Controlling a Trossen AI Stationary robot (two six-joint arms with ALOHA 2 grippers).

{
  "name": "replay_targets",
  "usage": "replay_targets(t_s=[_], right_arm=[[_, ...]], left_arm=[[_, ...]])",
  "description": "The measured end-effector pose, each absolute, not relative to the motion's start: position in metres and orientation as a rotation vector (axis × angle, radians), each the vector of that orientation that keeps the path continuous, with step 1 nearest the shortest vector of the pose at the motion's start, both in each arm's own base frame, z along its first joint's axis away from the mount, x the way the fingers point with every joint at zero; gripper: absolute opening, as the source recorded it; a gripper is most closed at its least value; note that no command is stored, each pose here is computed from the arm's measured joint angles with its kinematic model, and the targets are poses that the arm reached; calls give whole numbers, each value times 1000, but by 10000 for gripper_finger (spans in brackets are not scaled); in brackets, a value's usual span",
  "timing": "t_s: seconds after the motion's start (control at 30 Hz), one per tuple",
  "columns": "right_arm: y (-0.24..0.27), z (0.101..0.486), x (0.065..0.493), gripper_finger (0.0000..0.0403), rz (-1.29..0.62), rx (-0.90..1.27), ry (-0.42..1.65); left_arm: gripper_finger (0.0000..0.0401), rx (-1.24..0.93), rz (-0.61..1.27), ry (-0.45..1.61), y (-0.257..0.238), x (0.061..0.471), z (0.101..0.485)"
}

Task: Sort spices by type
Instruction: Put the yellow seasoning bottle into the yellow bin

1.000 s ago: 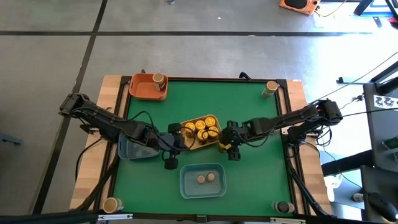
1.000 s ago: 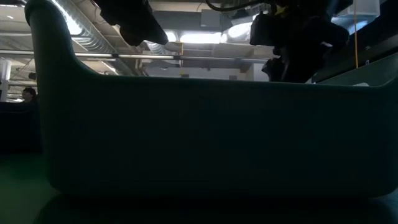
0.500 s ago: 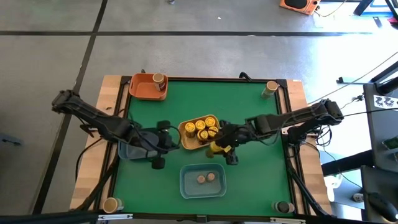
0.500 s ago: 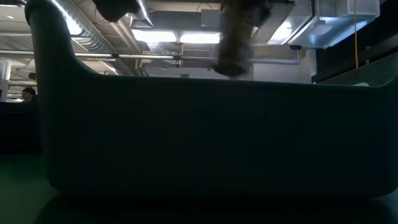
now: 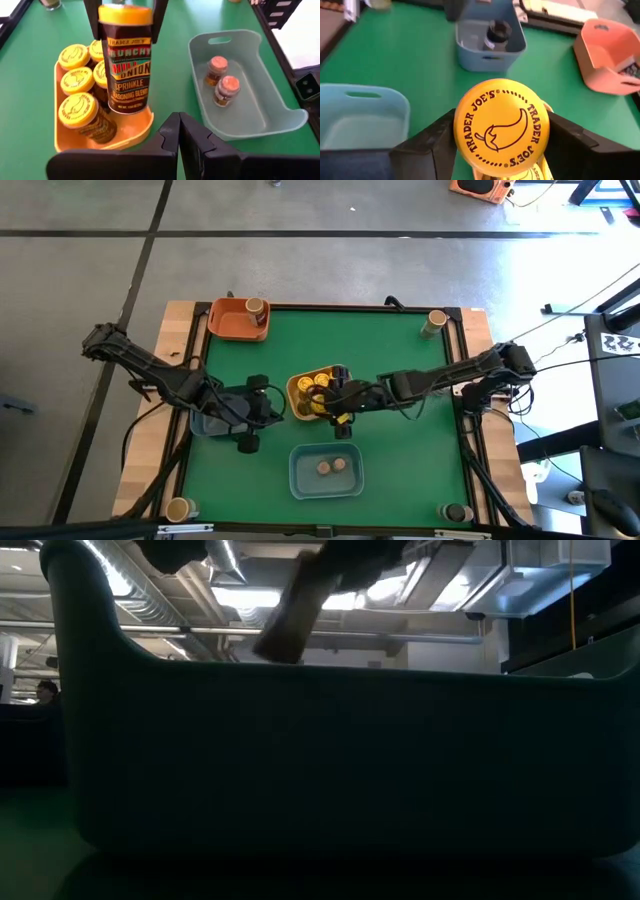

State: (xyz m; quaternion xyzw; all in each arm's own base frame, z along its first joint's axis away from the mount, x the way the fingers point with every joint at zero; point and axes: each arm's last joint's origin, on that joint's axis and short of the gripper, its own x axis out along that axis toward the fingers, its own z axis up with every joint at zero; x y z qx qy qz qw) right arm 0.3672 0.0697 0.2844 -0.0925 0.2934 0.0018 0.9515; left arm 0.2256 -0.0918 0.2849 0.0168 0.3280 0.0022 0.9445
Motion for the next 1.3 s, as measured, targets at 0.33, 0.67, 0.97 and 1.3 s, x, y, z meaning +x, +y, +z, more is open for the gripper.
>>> replay_targets(t_s=[0.33, 0.67, 0.97, 1.3], right_arm=[[59, 253, 384, 239, -5, -183, 680], [58, 222, 396, 241, -30, -204, 760], [59, 205, 403, 260, -29, -211, 787], [65, 219, 405, 317, -38, -236, 802]], left_arm=[[5, 36, 19, 684, -92, 224, 284], [5, 31, 17, 672, -92, 225, 284], [5, 38, 25, 667, -92, 225, 285], [5, 43, 25, 670, -92, 225, 284]])
